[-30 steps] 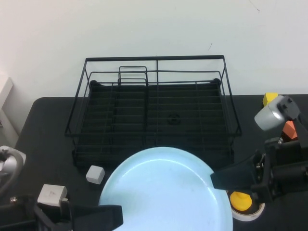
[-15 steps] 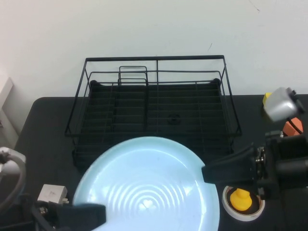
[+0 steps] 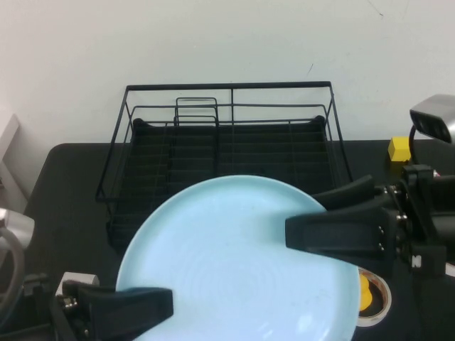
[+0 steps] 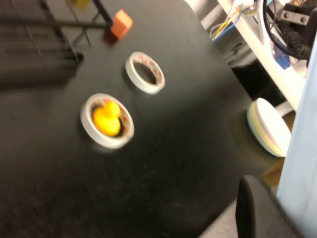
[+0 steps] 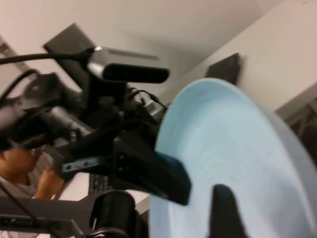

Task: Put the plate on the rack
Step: Hand over the plate, then place the plate on the rack

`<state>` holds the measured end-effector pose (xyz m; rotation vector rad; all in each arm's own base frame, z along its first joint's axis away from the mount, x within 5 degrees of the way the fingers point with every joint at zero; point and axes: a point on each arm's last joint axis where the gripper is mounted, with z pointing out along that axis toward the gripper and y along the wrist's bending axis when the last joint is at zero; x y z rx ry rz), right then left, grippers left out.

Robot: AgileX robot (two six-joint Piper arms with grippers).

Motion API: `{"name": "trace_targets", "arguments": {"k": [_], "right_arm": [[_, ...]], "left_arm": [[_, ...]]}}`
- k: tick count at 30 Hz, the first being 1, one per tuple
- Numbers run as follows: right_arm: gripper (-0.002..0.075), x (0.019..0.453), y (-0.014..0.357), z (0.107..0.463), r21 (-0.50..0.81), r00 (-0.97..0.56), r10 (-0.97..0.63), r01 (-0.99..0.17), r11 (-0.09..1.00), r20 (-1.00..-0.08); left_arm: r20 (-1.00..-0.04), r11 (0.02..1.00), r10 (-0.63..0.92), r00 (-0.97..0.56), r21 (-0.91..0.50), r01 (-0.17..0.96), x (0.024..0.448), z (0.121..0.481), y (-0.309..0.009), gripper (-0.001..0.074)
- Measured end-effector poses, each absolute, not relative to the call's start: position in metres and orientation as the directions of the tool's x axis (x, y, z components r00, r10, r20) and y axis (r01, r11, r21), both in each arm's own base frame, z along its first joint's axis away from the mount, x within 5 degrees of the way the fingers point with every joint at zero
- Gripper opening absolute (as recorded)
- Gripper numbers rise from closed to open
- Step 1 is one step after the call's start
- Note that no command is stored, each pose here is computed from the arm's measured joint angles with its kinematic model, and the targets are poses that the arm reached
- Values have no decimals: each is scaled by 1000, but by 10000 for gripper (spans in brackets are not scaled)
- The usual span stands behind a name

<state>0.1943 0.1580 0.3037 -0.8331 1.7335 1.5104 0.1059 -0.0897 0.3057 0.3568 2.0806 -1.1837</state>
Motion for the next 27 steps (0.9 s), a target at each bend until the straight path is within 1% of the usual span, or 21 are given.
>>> {"name": "trace_targets", "arguments": {"k": [2, 4, 6, 10, 13, 15, 19, 20, 21, 22, 24, 26, 27], "right_arm": [[444, 193, 158, 305, 542, -547, -31, -834, 106, -836], [486, 193, 158, 305, 508, -513, -34, -855, 102, -858], [506, 195, 159, 309, 461, -466, -33, -881, 103, -884], [519, 208, 148, 323, 394, -398, 2, -907, 149, -917], [519, 219, 134, 338, 353, -351, 43, -919, 174, -936], [519, 227, 122, 346, 327, -321, 66, -922, 207, -945], [511, 239, 97, 355, 339, -319, 115, -898, 281, -941], [498, 240, 92, 355, 353, -330, 126, -888, 295, -935], [469, 242, 87, 355, 377, -351, 139, -873, 311, -926], [424, 243, 83, 354, 394, -370, 137, -860, 325, -919], [307, 243, 78, 349, 389, -386, 81, -853, 348, -919], [148, 240, 76, 340, 340, -378, -36, -867, 364, -925], [97, 239, 76, 335, 311, -370, -101, -877, 367, -924]], "left_arm": [[-732, 558, -90, -676, -599, 574, 108, 306, -89, 88], [-756, 579, -96, -648, -572, 581, 111, 307, -88, 88], [-785, 617, -103, -611, -532, 580, 115, 310, -85, 88], [-848, 695, -106, -519, -437, 572, 126, 324, -80, 88], [-898, 779, -77, -433, -326, 536, 144, 337, -74, 87], [-914, 814, -41, -403, -264, 517, 157, 344, -72, 87], [-941, 861, 24, -337, -152, 486, 185, 362, -70, 87], [-947, 872, 34, -319, -128, 472, 193, 365, -70, 87], [-955, 886, 49, -291, -93, 454, 204, 369, -69, 87], [-962, 897, 68, -263, -57, 438, 214, 373, -69, 87], [-968, 907, 131, -214, 30, 420, 233, 378, -69, 87], [-958, 899, 218, -188, 123, 420, 254, 376, -71, 87], [-944, 883, 280, -172, 183, 432, 264, 374, -73, 87]]}}
